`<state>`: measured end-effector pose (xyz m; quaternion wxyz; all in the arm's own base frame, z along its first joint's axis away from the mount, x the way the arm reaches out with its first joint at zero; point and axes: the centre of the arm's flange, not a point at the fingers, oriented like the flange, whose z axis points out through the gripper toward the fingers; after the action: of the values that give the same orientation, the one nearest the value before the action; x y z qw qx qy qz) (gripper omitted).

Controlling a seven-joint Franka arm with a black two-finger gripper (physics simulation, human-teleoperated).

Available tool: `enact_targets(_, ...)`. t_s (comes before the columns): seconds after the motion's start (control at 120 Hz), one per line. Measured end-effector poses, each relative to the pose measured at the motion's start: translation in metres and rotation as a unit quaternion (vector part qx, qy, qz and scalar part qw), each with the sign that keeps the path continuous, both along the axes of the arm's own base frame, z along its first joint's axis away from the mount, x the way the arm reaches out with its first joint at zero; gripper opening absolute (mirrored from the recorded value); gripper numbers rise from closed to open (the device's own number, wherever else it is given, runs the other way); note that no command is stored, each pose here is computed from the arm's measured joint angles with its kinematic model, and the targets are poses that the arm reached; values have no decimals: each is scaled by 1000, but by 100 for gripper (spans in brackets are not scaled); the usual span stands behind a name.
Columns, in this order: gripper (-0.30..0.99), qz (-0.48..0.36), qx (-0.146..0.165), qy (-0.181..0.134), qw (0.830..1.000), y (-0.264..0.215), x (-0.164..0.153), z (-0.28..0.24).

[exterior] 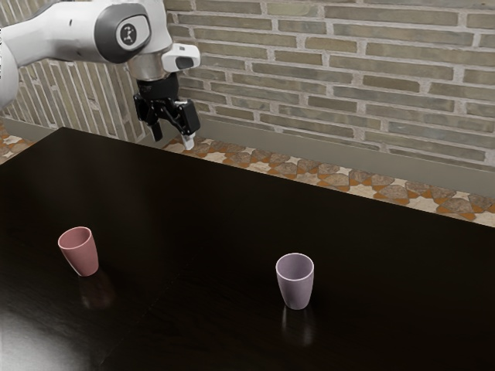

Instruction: Place the left cup onto the right cup

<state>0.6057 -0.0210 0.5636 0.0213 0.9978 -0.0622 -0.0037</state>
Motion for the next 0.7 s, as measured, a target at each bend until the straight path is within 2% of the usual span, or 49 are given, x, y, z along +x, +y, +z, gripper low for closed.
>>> enact_targets(0.342, 69, 13, -11, 34, 999, 14, -42, -41)
enact_targets(0.558, 69, 20, -7, 34, 999, 27, -68, -67)
enact_targets(0.7, 69, 55, -8, 32, 998, 65, -86, -86)
